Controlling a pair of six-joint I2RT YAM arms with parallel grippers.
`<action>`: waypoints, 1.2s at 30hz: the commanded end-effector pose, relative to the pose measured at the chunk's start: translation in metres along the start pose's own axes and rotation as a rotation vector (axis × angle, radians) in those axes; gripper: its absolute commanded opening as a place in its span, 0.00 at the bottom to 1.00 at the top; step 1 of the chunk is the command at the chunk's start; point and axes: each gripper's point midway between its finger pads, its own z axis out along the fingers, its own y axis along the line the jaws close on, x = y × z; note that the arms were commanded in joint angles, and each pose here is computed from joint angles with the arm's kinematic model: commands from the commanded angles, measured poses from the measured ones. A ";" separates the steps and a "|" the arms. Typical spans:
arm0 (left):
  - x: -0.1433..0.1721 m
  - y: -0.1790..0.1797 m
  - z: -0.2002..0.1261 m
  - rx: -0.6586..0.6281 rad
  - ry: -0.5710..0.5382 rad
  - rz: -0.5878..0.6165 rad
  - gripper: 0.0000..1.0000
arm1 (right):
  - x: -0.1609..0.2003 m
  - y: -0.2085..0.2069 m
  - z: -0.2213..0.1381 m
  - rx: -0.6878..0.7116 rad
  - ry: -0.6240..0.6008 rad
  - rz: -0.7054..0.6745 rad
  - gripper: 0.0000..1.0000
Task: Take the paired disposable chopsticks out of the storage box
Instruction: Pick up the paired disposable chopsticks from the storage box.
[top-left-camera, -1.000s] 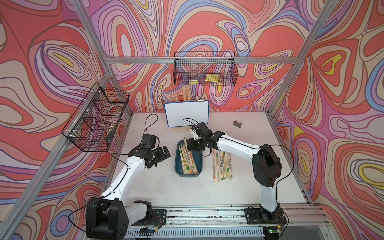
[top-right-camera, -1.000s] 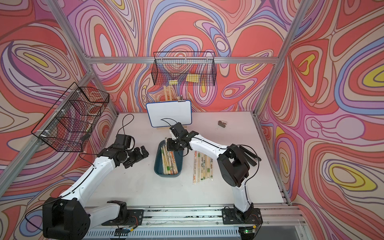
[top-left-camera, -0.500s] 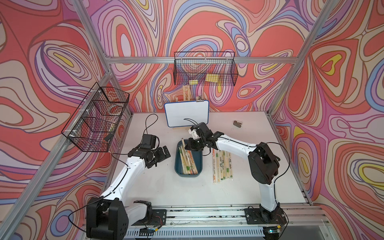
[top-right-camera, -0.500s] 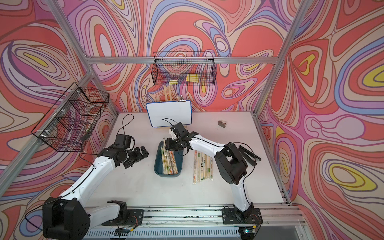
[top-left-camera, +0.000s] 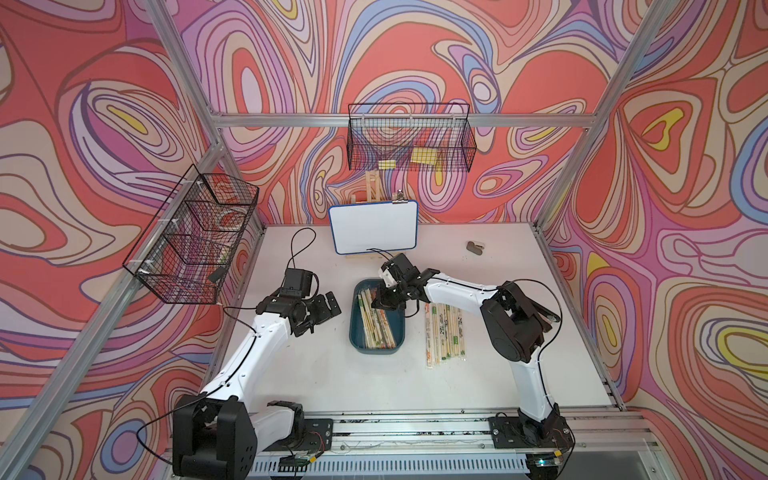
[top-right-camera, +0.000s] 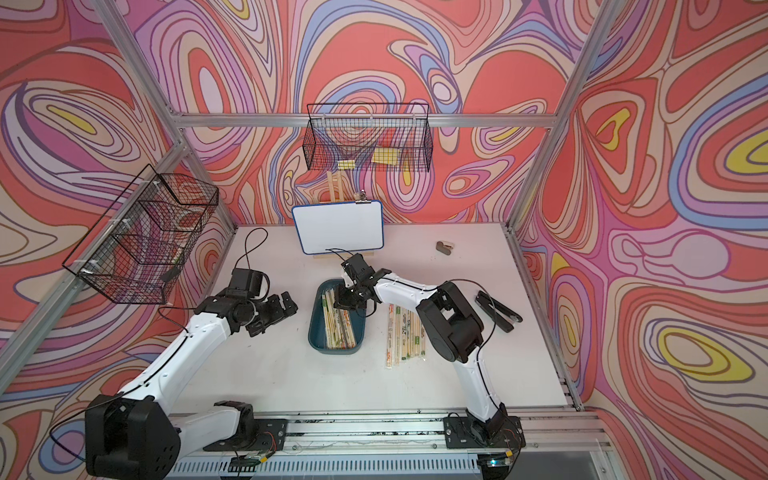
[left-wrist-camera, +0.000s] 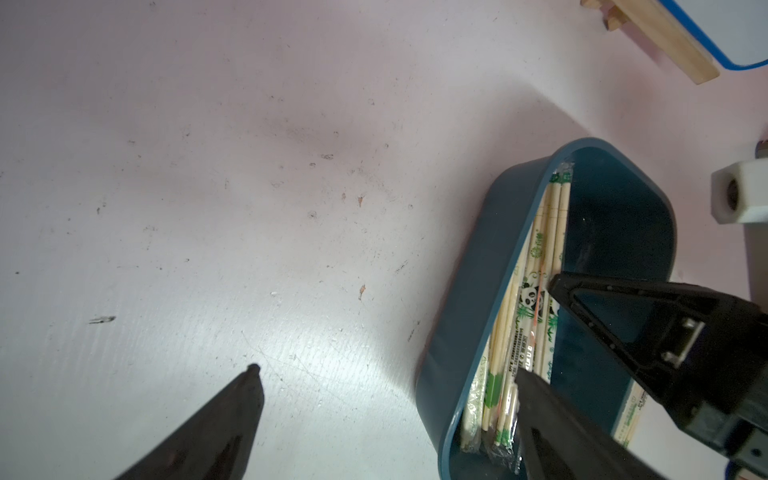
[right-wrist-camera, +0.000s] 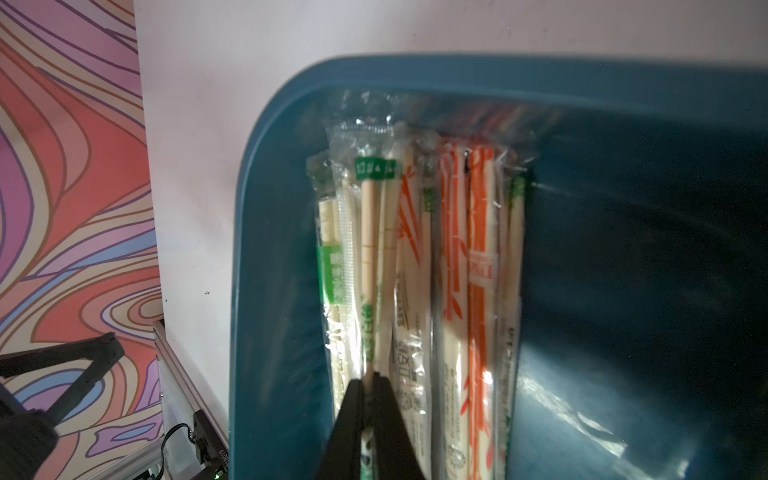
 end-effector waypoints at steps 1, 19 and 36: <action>0.001 0.001 0.000 0.003 0.004 0.004 1.00 | 0.003 -0.016 0.004 0.062 0.002 0.004 0.02; 0.001 0.001 0.002 0.004 0.007 0.005 1.00 | -0.016 0.019 -0.031 0.000 -0.077 -0.070 0.00; 0.001 0.002 0.000 0.002 0.004 0.009 1.00 | -0.010 0.018 -0.026 -0.041 -0.081 -0.037 0.00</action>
